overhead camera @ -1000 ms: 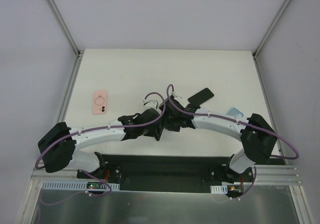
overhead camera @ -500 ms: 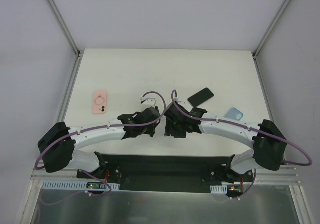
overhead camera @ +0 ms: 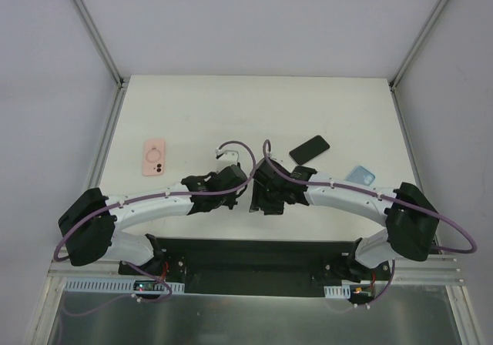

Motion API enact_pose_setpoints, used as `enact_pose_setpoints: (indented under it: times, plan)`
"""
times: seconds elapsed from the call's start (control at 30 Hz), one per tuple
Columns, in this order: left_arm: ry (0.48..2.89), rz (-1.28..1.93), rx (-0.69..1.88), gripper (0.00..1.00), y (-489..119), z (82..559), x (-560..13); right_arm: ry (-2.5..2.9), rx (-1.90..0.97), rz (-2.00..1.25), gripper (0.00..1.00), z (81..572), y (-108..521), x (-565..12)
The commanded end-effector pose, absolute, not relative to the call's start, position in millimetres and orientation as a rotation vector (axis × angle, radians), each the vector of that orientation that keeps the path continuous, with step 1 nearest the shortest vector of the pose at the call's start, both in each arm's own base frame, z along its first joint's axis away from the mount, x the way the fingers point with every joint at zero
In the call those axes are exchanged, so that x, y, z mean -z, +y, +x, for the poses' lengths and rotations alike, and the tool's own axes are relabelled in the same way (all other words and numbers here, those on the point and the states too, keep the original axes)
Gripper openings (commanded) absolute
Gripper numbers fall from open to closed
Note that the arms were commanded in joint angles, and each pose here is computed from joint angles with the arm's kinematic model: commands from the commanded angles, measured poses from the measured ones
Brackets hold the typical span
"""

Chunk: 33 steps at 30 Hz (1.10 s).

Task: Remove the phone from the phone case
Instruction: Place the phone case at the center of the board.

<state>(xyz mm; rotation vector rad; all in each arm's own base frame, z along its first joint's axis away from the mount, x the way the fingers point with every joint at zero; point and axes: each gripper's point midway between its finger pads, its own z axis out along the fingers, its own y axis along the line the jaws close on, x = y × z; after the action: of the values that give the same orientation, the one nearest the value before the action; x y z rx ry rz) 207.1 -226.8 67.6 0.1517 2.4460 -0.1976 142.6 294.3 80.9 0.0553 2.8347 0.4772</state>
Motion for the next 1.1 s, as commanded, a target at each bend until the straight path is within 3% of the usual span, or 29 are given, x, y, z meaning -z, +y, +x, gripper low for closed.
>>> enact_pose_setpoints:
  times: [0.0,1.07]
  plan:
    - [2.388,0.17,0.179,0.0,-218,214,-77,2.792,-0.674,0.164,0.51,154,322,-92]
    - [2.369,0.217,0.279,0.0,-221,205,-78,2.745,-0.777,0.187,0.51,197,370,-94]
